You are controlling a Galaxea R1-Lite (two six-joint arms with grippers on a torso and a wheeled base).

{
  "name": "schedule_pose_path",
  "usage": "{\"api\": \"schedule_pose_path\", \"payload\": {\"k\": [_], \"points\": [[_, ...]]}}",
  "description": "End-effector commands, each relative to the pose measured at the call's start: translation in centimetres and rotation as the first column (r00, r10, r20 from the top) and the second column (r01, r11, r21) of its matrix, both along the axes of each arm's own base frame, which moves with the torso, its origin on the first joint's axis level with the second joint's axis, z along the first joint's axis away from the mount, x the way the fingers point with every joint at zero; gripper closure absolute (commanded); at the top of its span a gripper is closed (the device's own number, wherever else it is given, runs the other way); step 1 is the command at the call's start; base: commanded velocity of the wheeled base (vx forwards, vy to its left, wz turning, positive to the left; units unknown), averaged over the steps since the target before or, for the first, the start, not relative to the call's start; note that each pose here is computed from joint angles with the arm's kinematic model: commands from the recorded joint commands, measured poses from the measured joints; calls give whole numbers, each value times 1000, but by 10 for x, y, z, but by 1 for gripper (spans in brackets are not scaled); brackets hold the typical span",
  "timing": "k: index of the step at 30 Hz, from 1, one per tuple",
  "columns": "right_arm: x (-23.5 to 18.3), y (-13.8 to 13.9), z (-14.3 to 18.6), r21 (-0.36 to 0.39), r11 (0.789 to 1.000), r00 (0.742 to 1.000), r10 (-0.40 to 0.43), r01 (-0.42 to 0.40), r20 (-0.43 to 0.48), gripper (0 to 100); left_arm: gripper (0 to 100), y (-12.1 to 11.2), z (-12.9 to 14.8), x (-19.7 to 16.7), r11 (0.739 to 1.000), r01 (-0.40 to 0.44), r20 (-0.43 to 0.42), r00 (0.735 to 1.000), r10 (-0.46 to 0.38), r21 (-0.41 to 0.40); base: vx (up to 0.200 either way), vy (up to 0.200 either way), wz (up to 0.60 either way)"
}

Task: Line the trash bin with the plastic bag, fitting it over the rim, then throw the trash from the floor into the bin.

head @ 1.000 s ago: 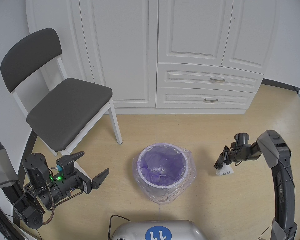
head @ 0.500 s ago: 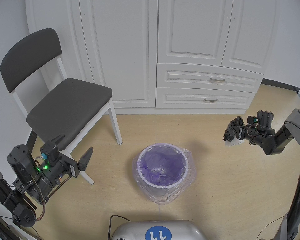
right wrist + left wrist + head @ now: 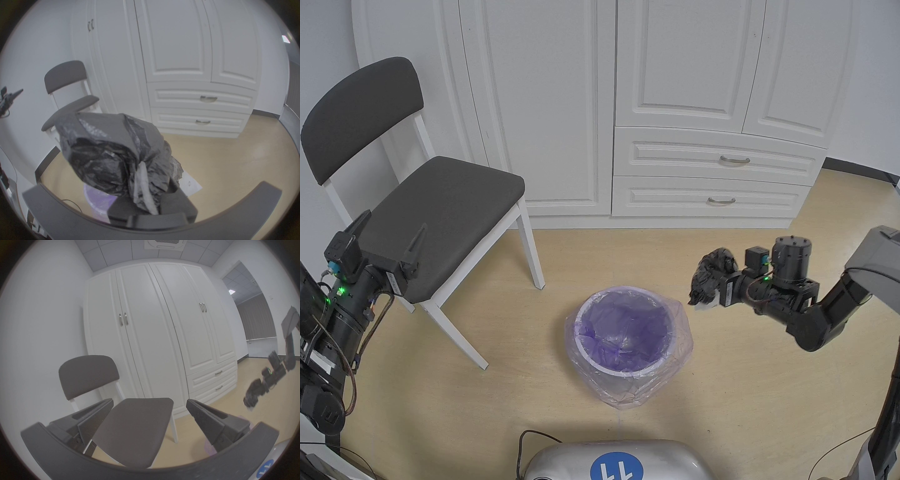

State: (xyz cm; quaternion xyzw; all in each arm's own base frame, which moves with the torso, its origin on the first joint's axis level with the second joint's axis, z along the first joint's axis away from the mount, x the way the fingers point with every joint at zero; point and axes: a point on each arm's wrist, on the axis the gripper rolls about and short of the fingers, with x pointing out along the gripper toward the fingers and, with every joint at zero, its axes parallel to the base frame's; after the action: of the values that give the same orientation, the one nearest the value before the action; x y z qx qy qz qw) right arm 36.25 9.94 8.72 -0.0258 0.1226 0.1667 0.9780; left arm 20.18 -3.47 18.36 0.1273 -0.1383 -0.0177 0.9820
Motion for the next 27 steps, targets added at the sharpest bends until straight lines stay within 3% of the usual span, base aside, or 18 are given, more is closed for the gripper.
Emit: {"api": "schedule_pose_path", "payload": {"k": [1, 5, 8, 15, 20, 27], "points": [[17, 25, -65, -35, 999, 991, 36, -40, -125, 100, 0, 11, 12, -3, 998, -54, 56, 997, 55, -7, 0, 0, 0], [24, 27, -87, -43, 998, 986, 36, -44, -166, 100, 0, 11, 12, -2, 998, -54, 57, 997, 55, -8, 0, 0, 0], [36, 29, -123, -59, 998, 976, 24, -38, -214, 100, 0, 11, 12, -2, 998, -55, 55, 997, 56, -9, 0, 0, 0], [50, 24, -155, -39, 999, 967, -1, -9, -254, 100, 0, 12, 11, -1, 998, -58, 51, 997, 59, -8, 0, 0, 0], [52, 19, -138, -12, 1000, 974, -13, 10, -228, 100, 0, 12, 11, -1, 998, -58, 51, 997, 59, -8, 0, 0, 0], [29, 10, -58, 8, 1000, 987, -15, 16, -160, 100, 0, 12, 9, 0, 998, -59, 43, 997, 59, -7, 0, 0, 0]]}}
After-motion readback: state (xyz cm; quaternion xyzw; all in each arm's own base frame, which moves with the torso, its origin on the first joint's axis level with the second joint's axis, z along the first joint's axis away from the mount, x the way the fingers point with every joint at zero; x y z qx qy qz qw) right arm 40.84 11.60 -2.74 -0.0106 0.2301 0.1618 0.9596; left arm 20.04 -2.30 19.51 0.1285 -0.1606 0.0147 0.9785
